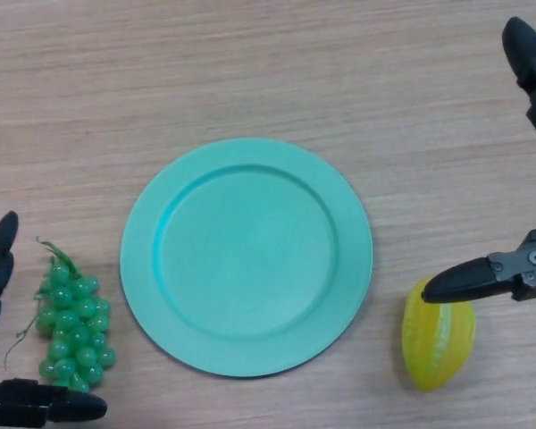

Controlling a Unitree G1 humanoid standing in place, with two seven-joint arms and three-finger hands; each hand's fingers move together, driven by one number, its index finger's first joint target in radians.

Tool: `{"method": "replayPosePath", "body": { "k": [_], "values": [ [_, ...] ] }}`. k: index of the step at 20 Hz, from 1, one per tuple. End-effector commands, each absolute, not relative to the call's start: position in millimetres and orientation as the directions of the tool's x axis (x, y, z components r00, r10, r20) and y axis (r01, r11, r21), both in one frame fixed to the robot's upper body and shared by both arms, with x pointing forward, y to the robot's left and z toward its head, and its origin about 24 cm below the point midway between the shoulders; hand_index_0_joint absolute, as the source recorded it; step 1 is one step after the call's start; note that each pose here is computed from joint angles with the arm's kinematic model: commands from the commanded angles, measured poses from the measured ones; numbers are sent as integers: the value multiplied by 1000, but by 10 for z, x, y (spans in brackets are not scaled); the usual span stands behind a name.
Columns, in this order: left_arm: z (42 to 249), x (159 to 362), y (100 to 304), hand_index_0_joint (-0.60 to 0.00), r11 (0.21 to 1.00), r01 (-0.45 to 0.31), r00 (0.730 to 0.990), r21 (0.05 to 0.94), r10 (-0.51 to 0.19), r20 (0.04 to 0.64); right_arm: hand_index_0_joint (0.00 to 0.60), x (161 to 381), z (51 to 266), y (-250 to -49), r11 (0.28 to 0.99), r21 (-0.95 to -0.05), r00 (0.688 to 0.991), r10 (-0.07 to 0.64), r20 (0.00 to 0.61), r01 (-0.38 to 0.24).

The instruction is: Pick up the green grapes and place it on the plate

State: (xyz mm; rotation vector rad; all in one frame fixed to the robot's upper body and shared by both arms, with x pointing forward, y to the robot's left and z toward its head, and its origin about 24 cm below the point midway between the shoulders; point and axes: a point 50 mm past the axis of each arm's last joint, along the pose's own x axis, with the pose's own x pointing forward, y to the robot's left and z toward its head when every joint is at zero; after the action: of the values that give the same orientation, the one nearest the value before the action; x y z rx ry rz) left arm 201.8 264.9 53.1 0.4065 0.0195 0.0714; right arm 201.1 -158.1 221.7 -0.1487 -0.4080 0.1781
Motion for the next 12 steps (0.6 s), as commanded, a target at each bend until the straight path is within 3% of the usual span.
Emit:
{"method": "replayPosePath", "body": {
  "k": [1, 4, 8, 10, 11, 12],
  "values": [
    [799, 2109, 2693, 0, 906, -118, 982, 408, 46, 182, 0, 1869, 2437, -1594, 976, -195, 815, 188, 549, -93],
    [753, 2226, 2620, 0, 906, -124, 982, 405, 54, 179, 0, 1868, 2443, -1583, 978, -185, 814, 184, 551, -95],
    [586, 2354, 2530, 0, 895, -81, 994, 438, 40, 103, 0, 1867, 2451, -1593, 979, -180, 815, 180, 551, -94],
    [559, 2356, 2530, -200, 888, -79, 995, 454, 43, 88, 0, 1866, 2452, -1598, 980, -178, 815, 179, 551, -94],
    [539, 2335, 2527, -350, 883, -68, 996, 464, 34, 80, 0, 1863, 2452, -1604, 980, -175, 815, 177, 552, -94],
    [518, 2310, 2522, -450, 885, -48, 998, 464, 19, 65, 0, 1860, 2452, -1612, 981, -171, 815, 175, 553, -94]
  ]
}}
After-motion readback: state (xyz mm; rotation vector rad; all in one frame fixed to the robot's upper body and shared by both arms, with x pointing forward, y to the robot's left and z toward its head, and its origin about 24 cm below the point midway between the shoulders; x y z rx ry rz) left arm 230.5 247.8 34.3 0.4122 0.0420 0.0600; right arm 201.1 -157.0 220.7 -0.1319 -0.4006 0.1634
